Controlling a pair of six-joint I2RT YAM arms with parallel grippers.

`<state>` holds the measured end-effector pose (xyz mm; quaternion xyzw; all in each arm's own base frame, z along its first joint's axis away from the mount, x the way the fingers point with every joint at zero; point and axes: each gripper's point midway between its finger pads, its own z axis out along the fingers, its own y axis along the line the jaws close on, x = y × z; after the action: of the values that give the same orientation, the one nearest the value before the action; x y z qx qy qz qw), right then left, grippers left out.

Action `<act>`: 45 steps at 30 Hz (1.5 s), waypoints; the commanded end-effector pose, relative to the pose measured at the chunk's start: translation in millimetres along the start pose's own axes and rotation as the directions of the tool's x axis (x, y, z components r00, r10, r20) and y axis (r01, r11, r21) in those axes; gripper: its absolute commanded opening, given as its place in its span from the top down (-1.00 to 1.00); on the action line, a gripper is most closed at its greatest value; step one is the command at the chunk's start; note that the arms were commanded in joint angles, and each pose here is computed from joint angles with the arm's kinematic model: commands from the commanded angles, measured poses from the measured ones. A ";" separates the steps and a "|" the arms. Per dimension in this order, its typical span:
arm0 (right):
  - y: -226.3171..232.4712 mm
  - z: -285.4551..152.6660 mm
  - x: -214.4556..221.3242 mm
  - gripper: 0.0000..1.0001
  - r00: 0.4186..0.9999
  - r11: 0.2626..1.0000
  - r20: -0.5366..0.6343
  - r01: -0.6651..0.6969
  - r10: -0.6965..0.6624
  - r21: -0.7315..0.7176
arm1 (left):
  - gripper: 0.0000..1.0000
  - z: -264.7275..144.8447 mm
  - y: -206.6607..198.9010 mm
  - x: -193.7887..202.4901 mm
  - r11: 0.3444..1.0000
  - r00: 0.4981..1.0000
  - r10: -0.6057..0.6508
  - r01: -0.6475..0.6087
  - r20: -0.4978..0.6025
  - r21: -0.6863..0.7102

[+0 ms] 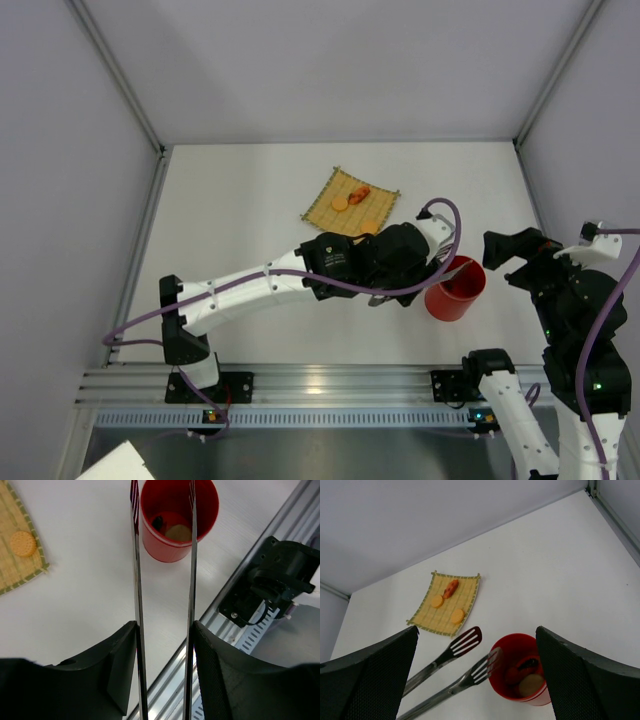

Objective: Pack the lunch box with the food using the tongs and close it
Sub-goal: Place the fake food in the packing box, then pick up the fake food from the plate.

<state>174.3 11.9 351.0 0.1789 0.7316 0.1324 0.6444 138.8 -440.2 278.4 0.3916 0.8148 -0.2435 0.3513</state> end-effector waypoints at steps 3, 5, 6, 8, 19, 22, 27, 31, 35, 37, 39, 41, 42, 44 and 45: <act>0.3 -5.0 -4.0 -0.99 1.000 1.000 0.016 -0.007 0.007 0.000 | -0.05 -48.1 42.5 -50.2 0.983 0.970 -0.092 0.124 0.223 -0.136; 0.6 -5.0 -3.9 -0.99 1.000 1.000 0.015 -0.007 0.007 -0.002 | -0.07 -51.8 71.8 -52.8 0.967 0.963 -0.124 0.171 0.238 -0.190; 0.8 -4.7 -3.6 -0.99 1.000 1.000 0.014 -0.008 0.008 -0.003 | -0.07 -51.6 82.6 -48.5 0.960 0.963 -0.139 0.188 0.232 -0.206; 1.9 -4.7 -4.0 -0.99 1.000 1.000 0.015 -0.008 0.009 -0.009 | -0.08 -50.7 120.6 -44.8 0.933 0.955 -0.179 0.241 0.235 -0.268; 4.3 -2.4 -4.4 -0.99 1.000 1.000 0.009 -0.011 0.011 -0.016 | -0.12 16.8 225.5 15.5 0.857 0.948 -0.303 0.317 0.101 -0.406; 3.7 -2.7 -4.8 -0.99 1.000 1.000 0.011 -0.007 0.007 -0.013 | -0.12 33.3 227.5 20.3 0.863 0.946 -0.313 0.318 0.079 -0.392; 2.3 -2.0 -3.7 -0.99 1.000 1.000 0.007 0.000 0.000 -0.008 | -0.12 54.6 230.7 28.2 0.864 0.945 -0.324 0.314 0.043 -0.393; 1.7 -1.6 -3.7 -0.99 1.000 1.000 0.007 0.003 -0.003 -0.005 | -0.13 67.8 232.6 37.2 0.864 0.945 -0.328 0.305 0.011 -0.401; 1.9 -2.0 -3.8 -0.99 1.000 1.000 0.006 0.005 -0.005 -0.006 | -0.13 81.5 233.0 44.9 0.868 0.944 -0.330 0.298 -0.012 -0.397; 1.8 -2.0 -3.8 -0.99 1.000 1.000 0.006 0.006 -0.006 -0.006 | -0.13 85.4 231.8 45.8 0.872 0.943 -0.331 0.300 -0.016 -0.388; 0.9 -1.7 -3.2 -0.99 1.000 1.000 0.005 0.008 -0.008 -0.002 | -0.13 90.4 231.9 47.7 0.874 0.943 -0.331 0.298 -0.021 -0.384; 1.0 -2.2 -2.9 -0.99 1.000 1.000 0.005 0.006 -0.006 -0.004 | -0.13 93.4 233.2 49.9 0.873 0.942 -0.333 0.297 -0.027 -0.388; 0.6 -2.0 -2.0 -0.99 1.000 1.000 0.003 0.008 -0.008 -0.002 | -0.13 94.2 233.2 50.7 0.873 0.943 -0.332 0.296 -0.030 -0.387; 0.3 -2.9 -2.2 -0.99 1.000 1.000 0.006 0.006 -0.006 -0.002 | -0.13 96.6 233.1 52.0 0.874 0.942 -0.333 0.295 -0.033 -0.385; 0.1 -2.6 -1.6 -0.99 1.000 1.000 0.005 0.006 -0.006 -0.002 | -0.13 97.0 232.3 52.7 0.876 0.942 -0.334 0.296 -0.036 -0.382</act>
<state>174.1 14.4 351.0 0.1738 0.7329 0.1373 0.6433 326.7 -333.3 133.8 0.1934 0.9278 -0.0946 0.3047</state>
